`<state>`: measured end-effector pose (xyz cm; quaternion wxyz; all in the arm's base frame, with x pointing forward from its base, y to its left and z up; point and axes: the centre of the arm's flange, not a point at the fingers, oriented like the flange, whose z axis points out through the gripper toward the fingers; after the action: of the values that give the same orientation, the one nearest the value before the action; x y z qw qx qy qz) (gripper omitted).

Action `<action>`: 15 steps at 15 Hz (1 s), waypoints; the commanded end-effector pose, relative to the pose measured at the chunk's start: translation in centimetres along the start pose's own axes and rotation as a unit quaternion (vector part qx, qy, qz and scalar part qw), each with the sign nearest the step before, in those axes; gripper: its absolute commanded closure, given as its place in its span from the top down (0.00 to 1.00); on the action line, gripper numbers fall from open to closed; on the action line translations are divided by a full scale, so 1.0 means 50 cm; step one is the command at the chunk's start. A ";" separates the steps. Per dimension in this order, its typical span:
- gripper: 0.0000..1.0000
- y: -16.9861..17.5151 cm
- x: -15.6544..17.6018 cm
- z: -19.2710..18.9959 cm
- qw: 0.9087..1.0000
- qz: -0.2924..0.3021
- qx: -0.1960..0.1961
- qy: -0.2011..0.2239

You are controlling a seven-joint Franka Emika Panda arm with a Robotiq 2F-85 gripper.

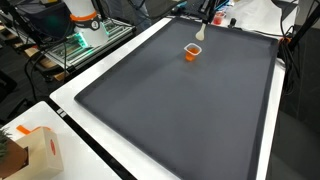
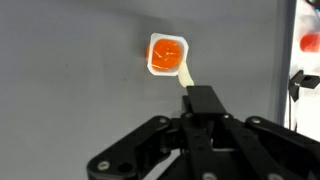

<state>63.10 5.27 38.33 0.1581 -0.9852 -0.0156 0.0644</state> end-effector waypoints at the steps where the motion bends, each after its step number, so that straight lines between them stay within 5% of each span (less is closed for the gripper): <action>1: 0.03 0.026 -0.032 0.044 1.000 0.012 0.017 0.017; 15: 0.03 0.077 -0.091 0.111 0.996 0.061 0.034 0.051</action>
<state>59.82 3.55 32.79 0.1829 -0.9812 0.0473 0.0395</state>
